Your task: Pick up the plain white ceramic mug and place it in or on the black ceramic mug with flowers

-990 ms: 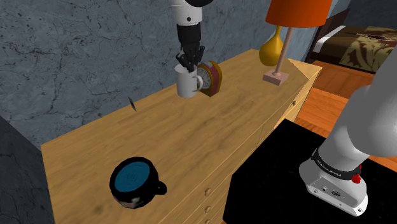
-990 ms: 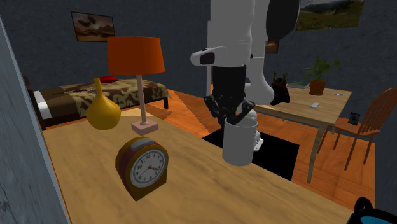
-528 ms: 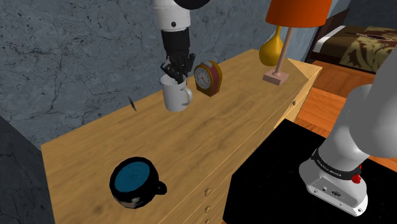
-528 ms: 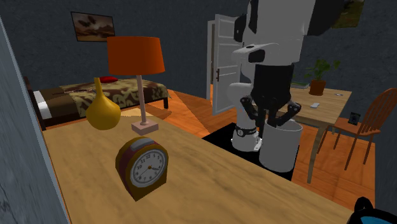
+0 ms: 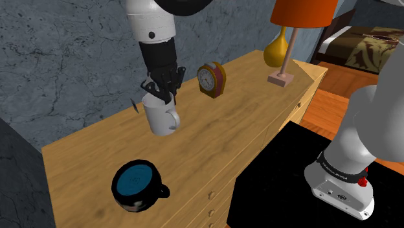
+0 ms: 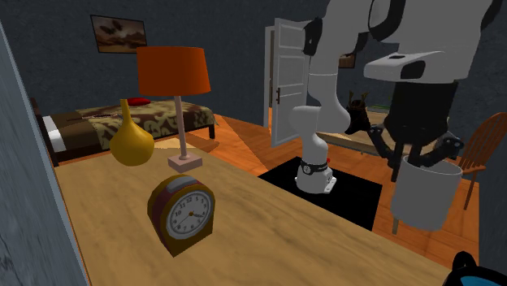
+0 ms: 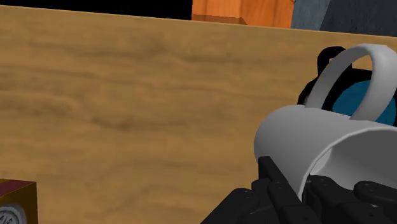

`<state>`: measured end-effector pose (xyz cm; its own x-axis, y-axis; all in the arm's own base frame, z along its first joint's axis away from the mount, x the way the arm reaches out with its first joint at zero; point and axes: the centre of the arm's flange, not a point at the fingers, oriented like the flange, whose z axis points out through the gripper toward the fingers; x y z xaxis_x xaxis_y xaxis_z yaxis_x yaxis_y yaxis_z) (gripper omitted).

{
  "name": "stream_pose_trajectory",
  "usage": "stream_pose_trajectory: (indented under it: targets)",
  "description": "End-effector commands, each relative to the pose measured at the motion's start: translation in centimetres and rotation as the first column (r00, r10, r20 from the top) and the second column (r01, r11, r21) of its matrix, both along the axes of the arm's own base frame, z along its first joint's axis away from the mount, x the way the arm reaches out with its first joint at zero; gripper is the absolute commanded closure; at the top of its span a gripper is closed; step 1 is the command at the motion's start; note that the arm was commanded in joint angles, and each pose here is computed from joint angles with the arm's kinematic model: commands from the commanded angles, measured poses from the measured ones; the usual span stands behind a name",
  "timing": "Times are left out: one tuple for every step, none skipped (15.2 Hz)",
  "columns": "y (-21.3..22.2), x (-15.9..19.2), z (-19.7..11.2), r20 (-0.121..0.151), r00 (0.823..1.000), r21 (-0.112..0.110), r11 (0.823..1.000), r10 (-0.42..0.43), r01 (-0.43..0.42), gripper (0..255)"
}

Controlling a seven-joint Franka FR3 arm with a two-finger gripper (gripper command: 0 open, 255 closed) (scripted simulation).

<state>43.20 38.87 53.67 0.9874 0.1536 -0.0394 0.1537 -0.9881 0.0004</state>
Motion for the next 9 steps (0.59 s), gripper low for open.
stream_pose_trajectory:
  targets:
    - [2.4, -0.7, 0.4, 0.0, 1.0, 0.0, 1.0, -0.002, 0.002, 255]
    - [3.6, -1.3, 0.4, 0.0, 1.0, 0.0, 1.0, -0.002, 0.002, 255]
    - [4.8, -1.8, 0.5, 0.0, 1.0, 0.0, 1.0, -0.002, 0.002, 255]
    - [6.0, -2.4, 0.6, 0.0, 1.0, 0.0, 1.0, -0.002, 0.002, 255]
    - [7.2, -2.9, 0.7, 0.0, 1.0, 0.0, 1.0, -0.002, 0.002, 255]
    - [8.4, -3.5, 0.8, 0.0, 1.0, 0.0, 1.0, -0.002, 0.002, 255]
    - [9.6, -4.0, 0.9, 0.0, 1.0, 0.0, 1.0, -0.002, 0.002, 255]
    - [10.8, -4.6, 0.9, 0.0, 1.0, 0.0, 1.0, -0.002, 0.002, 255]
    - [12.0, -5.1, 1.0, 0.0, 1.0, 0.0, 1.0, -0.002, 0.002, 255]
